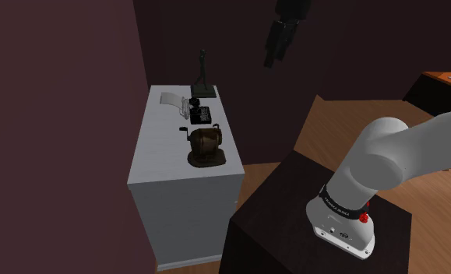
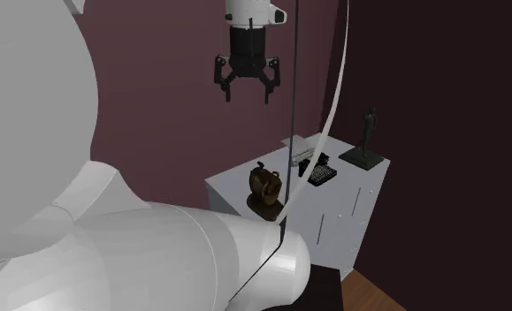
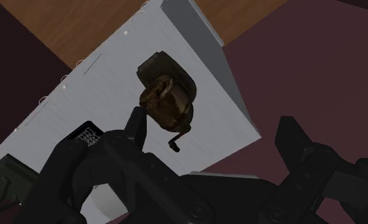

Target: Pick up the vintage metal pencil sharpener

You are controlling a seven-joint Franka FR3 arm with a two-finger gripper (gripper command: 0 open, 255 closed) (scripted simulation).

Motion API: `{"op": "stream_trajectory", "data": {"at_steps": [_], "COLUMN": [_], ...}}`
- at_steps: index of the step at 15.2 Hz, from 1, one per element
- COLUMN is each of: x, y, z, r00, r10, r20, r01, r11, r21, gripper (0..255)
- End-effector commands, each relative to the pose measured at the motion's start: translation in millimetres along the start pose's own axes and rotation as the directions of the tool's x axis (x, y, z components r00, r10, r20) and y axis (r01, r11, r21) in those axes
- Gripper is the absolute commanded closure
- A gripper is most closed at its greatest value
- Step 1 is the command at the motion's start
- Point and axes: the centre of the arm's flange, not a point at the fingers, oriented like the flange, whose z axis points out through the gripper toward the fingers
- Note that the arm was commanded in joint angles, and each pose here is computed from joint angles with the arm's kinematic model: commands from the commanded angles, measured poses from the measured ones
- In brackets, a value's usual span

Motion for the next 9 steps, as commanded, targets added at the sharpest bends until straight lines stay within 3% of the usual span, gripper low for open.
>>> {"op": "stream_trajectory", "data": {"at_steps": [1,9], "x": [0,62], "y": [0,8], "z": [0,86], "r00": [1.0,0.997], "r10": [0.0,-0.072], "r20": [0.0,0.008], "r01": [0.0,0.072], "r11": [1.0,0.997], "r21": [0.0,-0.01], "gripper": [0,0]}}
